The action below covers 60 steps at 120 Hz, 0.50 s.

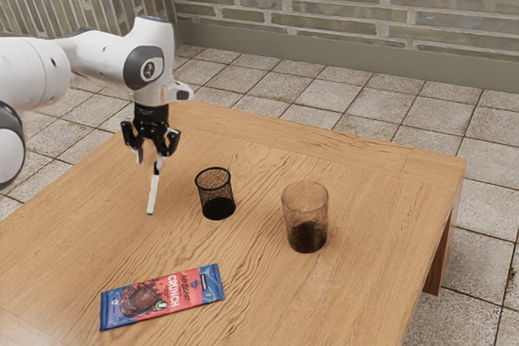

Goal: Take the marker out of the pen holder and place it to the left of the pen holder.

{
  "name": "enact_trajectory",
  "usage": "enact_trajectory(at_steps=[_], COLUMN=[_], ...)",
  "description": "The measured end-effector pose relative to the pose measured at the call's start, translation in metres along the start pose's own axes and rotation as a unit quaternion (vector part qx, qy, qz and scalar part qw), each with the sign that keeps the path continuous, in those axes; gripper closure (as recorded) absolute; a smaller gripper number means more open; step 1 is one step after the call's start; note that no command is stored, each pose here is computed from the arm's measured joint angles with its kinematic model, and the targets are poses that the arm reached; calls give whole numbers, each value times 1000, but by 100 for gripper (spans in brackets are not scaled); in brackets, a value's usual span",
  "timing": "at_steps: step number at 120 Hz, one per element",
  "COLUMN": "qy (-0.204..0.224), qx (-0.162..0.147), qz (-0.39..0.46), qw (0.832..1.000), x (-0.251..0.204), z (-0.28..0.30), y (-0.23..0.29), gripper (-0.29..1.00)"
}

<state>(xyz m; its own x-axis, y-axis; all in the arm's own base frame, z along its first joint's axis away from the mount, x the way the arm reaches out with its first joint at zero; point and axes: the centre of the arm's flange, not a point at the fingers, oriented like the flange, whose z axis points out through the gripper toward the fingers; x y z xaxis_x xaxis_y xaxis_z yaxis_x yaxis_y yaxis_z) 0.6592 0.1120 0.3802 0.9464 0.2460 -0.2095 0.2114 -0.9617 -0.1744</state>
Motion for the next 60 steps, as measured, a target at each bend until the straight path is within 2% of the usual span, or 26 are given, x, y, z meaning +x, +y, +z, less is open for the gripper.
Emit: enact_trajectory(at_steps=[7,13,19,26,42,60], qy=[41,107,188,232,240,215], qx=[-2,-6,-9,-14,-7,0], qz=[-2,-6,1,16,-10,-9], qw=[999,994,982,972,971,977], x=[-43,-89,-151,-196,-219,-236], z=[-53,-122,-210,-266,-303,-310], y=[-13,-24,-21,-6,-33,-22], gripper=[28,22,17,13,7,3])
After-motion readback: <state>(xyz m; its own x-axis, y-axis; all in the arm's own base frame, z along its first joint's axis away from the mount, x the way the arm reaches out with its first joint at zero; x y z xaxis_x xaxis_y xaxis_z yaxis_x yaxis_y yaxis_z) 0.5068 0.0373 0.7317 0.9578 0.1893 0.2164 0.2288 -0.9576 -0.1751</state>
